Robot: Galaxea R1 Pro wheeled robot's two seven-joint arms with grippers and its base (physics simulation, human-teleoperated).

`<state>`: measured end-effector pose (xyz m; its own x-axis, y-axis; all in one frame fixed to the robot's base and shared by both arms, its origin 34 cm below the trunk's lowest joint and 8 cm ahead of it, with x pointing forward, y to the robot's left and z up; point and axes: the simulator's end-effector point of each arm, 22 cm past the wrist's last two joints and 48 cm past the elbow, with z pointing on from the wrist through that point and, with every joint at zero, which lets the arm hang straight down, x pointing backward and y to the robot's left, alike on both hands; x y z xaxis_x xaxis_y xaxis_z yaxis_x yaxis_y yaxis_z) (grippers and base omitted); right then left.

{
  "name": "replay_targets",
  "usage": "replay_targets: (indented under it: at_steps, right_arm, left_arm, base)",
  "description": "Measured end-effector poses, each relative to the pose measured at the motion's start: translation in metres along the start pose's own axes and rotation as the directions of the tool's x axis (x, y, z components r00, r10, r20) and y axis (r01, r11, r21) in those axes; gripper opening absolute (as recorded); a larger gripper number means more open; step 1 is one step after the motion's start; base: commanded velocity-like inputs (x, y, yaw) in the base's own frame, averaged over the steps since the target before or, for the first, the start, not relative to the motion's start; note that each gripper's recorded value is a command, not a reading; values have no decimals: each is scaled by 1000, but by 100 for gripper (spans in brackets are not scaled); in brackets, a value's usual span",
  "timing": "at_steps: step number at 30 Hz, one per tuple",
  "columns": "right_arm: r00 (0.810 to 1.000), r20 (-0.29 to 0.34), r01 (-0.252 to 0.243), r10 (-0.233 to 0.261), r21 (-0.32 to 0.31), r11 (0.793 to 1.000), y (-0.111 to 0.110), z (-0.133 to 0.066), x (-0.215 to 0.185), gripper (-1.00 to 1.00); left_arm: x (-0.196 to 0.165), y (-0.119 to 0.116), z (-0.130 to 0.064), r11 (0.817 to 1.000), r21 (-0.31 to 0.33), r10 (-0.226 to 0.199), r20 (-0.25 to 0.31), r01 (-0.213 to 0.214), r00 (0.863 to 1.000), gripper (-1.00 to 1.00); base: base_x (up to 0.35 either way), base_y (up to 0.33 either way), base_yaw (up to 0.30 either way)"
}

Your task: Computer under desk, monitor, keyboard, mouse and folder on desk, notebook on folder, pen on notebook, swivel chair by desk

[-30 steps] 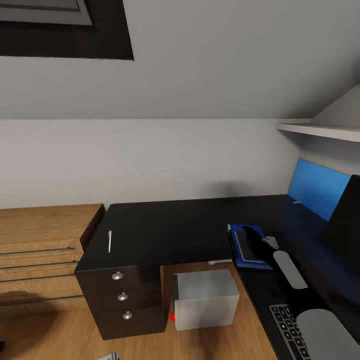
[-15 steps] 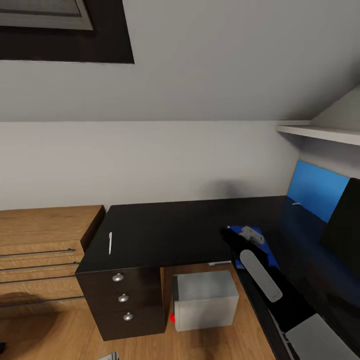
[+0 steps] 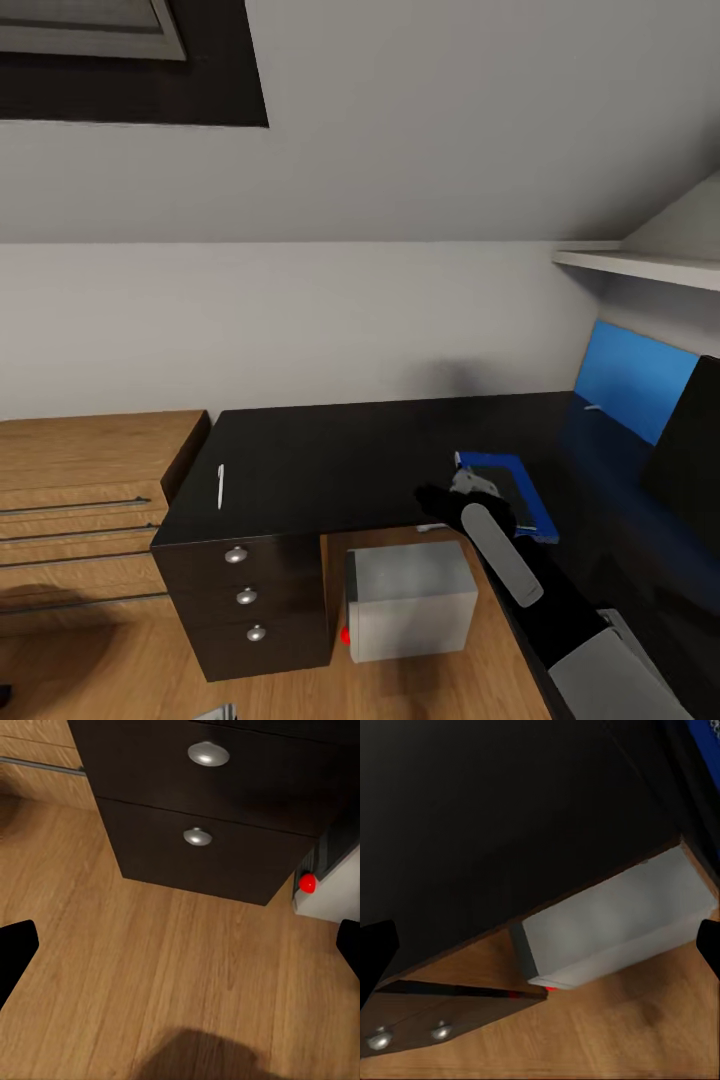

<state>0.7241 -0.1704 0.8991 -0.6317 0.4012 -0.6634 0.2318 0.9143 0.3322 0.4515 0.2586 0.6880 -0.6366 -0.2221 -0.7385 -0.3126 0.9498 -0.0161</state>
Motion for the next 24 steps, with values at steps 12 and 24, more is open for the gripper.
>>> replay_targets:
  at_steps: [12,24]
  right_arm:
    - [1000,17,27,-26,-66,997,27,-15,-7,100]
    - [999,22,50,-49,-68,996,31,-15,-5,100]
  left_arm:
    - [-1,0,0,1000,-1,-1,2,1,1000,100]
    - [1,1,0,1000,-1,-1,-1,1,1000,100]
  base:
    - [128,106,56]
    - [33,29,56]
